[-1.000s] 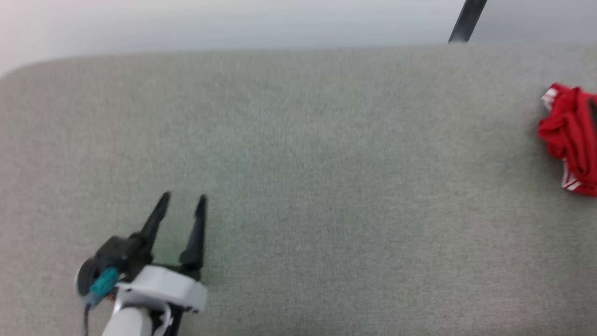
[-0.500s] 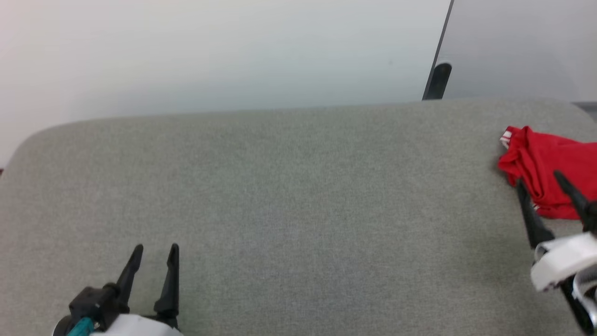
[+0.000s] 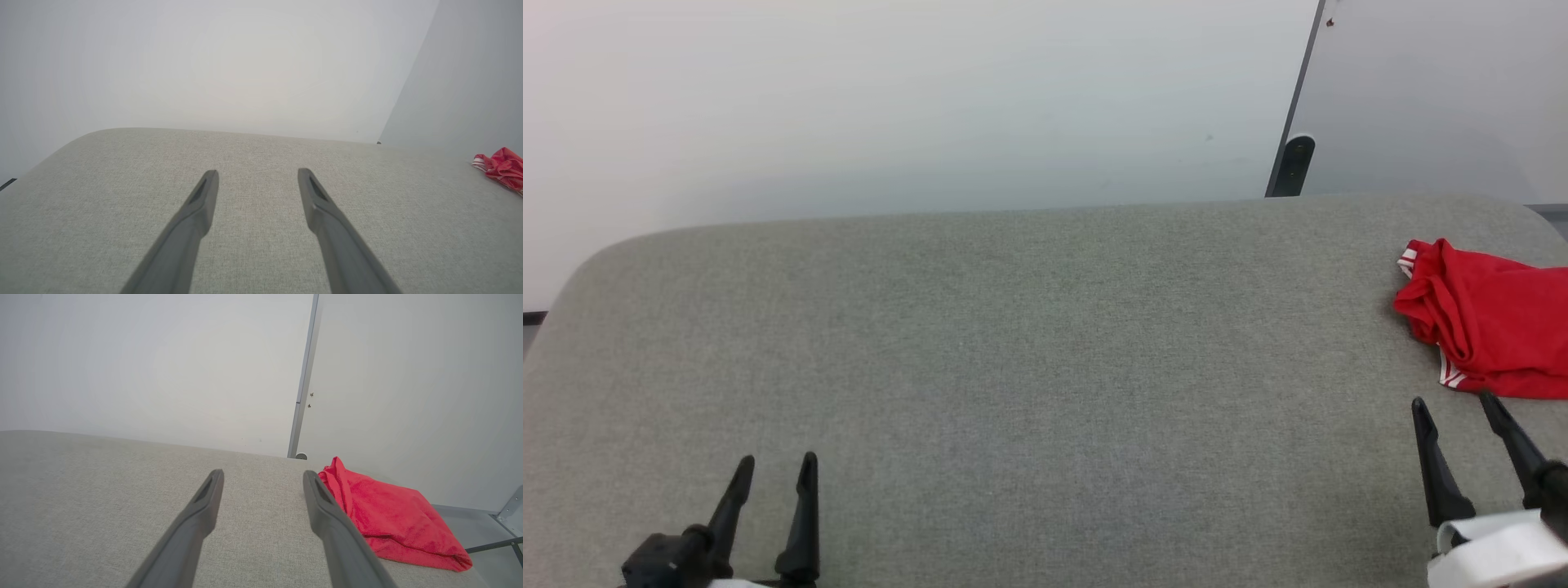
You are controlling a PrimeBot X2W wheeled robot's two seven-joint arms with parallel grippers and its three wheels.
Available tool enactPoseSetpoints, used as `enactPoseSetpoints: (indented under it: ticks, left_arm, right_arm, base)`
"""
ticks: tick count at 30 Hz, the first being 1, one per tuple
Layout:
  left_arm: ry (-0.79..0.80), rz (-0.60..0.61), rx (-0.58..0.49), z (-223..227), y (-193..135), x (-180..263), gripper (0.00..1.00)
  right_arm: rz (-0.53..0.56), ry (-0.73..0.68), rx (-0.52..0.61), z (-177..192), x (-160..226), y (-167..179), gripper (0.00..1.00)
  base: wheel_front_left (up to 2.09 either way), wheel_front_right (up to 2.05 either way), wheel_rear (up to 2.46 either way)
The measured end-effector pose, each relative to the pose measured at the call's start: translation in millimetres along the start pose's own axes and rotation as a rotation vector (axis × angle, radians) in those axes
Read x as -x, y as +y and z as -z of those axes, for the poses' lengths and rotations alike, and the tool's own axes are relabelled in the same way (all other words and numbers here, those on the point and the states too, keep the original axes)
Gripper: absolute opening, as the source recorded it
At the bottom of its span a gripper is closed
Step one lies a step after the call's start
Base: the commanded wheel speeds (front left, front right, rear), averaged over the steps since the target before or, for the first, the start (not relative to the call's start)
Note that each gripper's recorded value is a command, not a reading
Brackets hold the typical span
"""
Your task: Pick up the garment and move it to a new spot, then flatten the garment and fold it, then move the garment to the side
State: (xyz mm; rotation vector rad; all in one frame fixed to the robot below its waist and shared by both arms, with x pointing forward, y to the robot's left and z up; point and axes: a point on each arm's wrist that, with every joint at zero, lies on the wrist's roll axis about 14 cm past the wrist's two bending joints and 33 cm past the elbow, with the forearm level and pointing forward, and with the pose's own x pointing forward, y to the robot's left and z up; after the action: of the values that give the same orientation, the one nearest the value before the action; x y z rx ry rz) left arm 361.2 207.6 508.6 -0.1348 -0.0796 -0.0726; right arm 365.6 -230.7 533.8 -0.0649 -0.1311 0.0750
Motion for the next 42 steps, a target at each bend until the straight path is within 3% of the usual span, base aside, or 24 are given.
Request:
enactPoseSetpoints:
  ticks: [28, 29, 35, 42]
  left_arm:
    - [0.002, -0.019, 0.018, 2, 1, 13, 1.00]
    - [0.004, -0.025, 0.022, 3, 2, 14, 0.00]
    - [0.063, -0.047, 0.057, 23, 0, 22, 0.00]
    - [0.086, -0.087, 0.182, 29, 4, 22, 0.00]
  right_arm:
    - [0.051, 0.002, -0.022, 3, 23, 0, 1.00]
    - [0.051, 0.002, -0.022, 3, 23, 0, 0.00]
    - [0.061, 0.070, -0.061, 25, 31, 5, 0.00]
    - [0.101, 0.097, -0.201, 32, 32, 4, 0.00]
  base:
    - [0.00, 0.00, 0.00]
    - [0.00, 0.00, 0.00]
    - [0.00, 0.00, 0.00]
    - [0.00, 0.00, 0.00]
